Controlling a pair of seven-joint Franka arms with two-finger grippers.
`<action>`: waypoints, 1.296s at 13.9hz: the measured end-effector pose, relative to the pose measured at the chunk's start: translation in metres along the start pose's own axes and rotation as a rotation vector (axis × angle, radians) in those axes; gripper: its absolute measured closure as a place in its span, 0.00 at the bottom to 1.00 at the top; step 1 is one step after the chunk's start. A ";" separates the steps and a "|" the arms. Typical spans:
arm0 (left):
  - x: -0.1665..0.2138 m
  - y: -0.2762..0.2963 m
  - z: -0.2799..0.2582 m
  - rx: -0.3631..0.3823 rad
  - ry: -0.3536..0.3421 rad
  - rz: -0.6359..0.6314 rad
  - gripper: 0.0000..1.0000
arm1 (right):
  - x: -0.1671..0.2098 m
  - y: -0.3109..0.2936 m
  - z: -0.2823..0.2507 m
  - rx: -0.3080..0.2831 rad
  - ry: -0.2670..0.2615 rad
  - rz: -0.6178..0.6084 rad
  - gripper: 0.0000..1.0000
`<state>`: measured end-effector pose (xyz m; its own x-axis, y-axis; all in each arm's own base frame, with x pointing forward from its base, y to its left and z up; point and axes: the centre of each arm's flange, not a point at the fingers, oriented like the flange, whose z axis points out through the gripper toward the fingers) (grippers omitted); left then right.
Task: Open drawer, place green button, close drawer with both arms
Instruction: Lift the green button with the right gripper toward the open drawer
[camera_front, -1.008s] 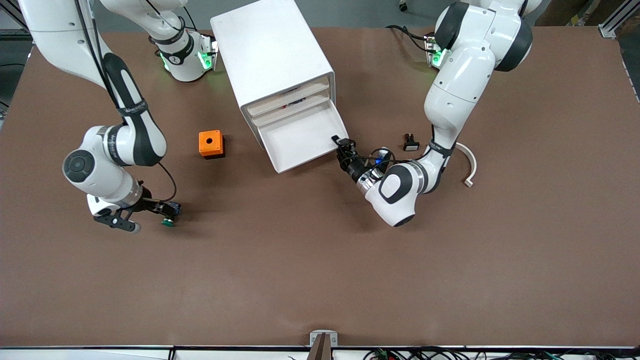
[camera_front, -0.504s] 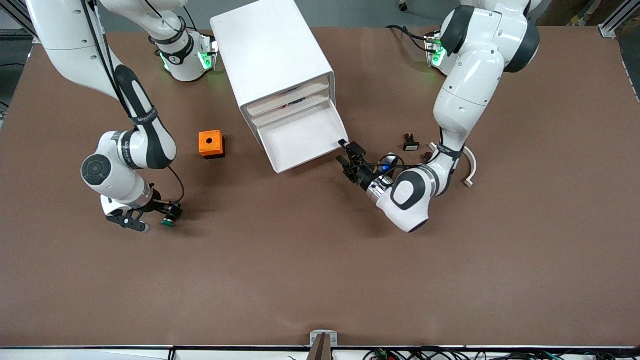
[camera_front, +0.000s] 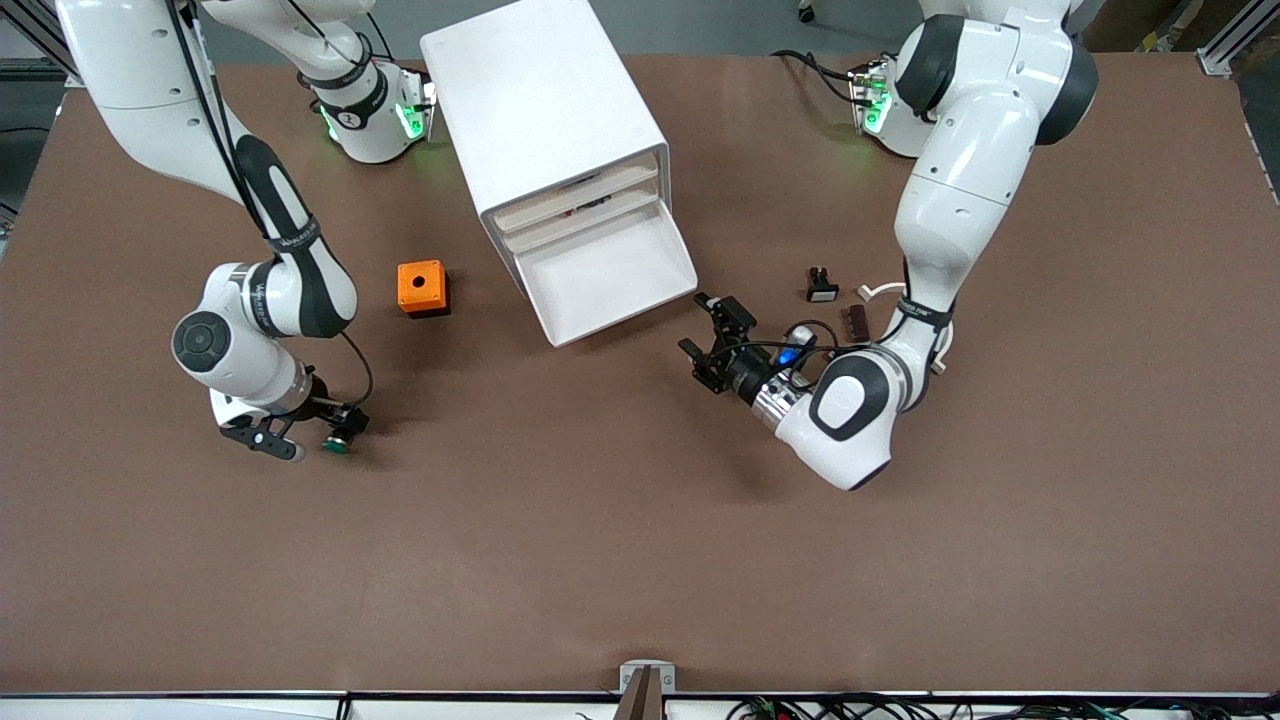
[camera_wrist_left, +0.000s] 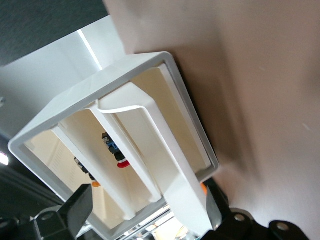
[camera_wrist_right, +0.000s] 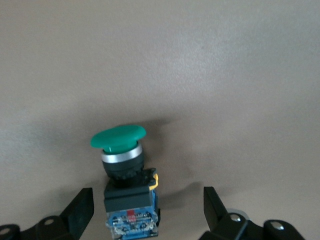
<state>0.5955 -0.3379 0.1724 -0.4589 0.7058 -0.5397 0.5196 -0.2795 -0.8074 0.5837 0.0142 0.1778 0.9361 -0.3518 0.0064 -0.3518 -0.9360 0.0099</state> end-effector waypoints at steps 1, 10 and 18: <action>0.003 -0.002 -0.013 -0.022 0.017 0.088 0.00 | -0.001 0.000 0.001 -0.001 -0.002 0.000 0.04; 0.001 -0.046 -0.115 -0.218 0.289 0.803 0.00 | -0.002 -0.013 -0.020 -0.016 -0.060 0.029 0.58; -0.039 -0.096 -0.227 -0.699 0.687 1.088 0.00 | -0.069 -0.163 -0.208 0.057 -0.141 0.454 0.58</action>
<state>0.7279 -0.1910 0.3251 0.7024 0.5784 -0.4148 0.7058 -0.6412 0.3011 0.5755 0.1933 0.3834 0.6803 -0.7198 -0.1384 -0.7284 -0.6849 -0.0178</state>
